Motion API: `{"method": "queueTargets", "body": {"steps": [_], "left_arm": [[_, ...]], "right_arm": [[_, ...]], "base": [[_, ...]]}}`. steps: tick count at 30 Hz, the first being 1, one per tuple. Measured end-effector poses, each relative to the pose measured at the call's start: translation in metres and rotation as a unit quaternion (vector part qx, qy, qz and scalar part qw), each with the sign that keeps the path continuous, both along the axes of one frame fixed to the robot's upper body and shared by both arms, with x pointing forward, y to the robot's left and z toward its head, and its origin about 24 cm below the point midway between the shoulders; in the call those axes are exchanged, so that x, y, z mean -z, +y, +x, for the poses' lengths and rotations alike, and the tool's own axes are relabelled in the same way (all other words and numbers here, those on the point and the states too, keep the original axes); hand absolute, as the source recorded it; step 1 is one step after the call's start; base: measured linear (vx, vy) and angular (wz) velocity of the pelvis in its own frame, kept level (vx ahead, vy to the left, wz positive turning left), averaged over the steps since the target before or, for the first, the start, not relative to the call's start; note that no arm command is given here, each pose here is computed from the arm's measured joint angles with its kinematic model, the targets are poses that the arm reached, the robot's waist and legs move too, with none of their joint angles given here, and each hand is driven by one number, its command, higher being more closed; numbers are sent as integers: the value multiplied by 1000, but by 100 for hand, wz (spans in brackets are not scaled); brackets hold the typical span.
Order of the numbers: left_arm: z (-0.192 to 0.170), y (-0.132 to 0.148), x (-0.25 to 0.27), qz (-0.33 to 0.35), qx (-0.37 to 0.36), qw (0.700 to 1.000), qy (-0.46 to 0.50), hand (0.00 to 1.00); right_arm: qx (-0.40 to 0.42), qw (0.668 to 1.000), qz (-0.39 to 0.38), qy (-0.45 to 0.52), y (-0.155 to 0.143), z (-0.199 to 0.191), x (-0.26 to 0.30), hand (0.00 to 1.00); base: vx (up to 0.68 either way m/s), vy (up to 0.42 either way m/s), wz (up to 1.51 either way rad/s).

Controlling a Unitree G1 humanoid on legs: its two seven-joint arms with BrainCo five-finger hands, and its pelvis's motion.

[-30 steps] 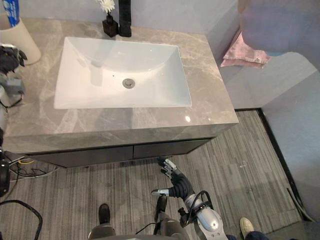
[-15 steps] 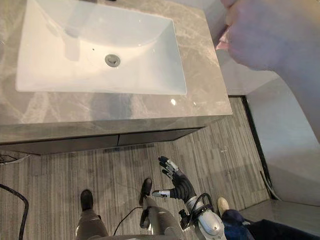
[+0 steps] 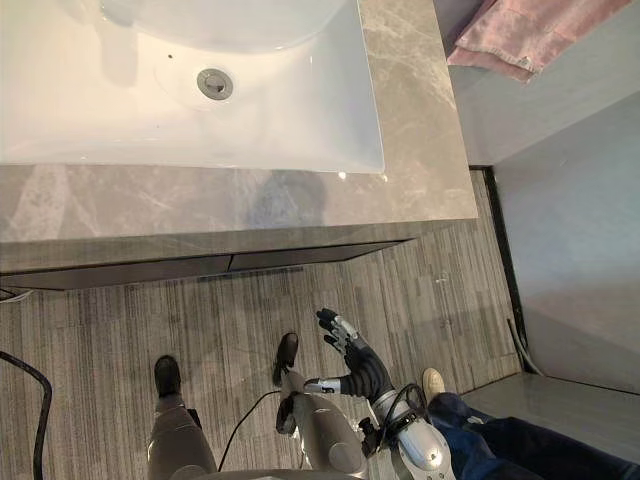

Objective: Organize washtable

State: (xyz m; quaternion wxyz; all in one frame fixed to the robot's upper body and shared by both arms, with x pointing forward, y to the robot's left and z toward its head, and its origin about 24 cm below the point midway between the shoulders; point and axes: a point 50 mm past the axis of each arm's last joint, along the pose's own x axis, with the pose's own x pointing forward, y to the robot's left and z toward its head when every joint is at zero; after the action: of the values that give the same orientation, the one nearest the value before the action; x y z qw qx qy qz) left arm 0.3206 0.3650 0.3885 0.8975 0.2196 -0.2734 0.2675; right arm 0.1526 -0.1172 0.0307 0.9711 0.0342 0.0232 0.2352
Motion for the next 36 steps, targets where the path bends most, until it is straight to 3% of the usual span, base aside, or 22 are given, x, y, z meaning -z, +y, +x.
{"method": "queueTargets", "body": {"steps": [5,11,14,17,23,24,30,34,36], "left_arm": [[11,-26,19,-2,71,997,-15,100],[24,-100,119,-65,255,965,8,100],[5,-124,198,-143,301,941,57,100],[-36,-148,269,-235,330,909,102,100],[-113,-165,356,-368,290,861,201,100],[-126,-166,369,-386,278,851,223,0],[-181,-187,439,-507,236,759,334,0],[-201,-215,470,-539,252,691,411,0],[-206,-222,476,-540,260,675,430,0]], "right_arm": [[-8,1000,-3,-14,1,5,-3,0],[31,999,-14,-8,-15,19,1,0],[81,996,-29,22,-35,22,15,0],[143,988,-27,53,-50,25,27,0],[215,972,-28,85,-68,22,41,0],[224,970,-31,91,-70,21,44,0],[255,953,-22,165,-71,0,73,0],[248,944,-2,219,-62,-14,94,0],[237,945,0,227,-58,-15,97,0]], "base": [[13,9,1],[36,49,20],[58,57,18],[35,22,15],[48,-9,23],[82,-7,27],[46,7,30],[13,5,8],[-34,-3,-1]]}}
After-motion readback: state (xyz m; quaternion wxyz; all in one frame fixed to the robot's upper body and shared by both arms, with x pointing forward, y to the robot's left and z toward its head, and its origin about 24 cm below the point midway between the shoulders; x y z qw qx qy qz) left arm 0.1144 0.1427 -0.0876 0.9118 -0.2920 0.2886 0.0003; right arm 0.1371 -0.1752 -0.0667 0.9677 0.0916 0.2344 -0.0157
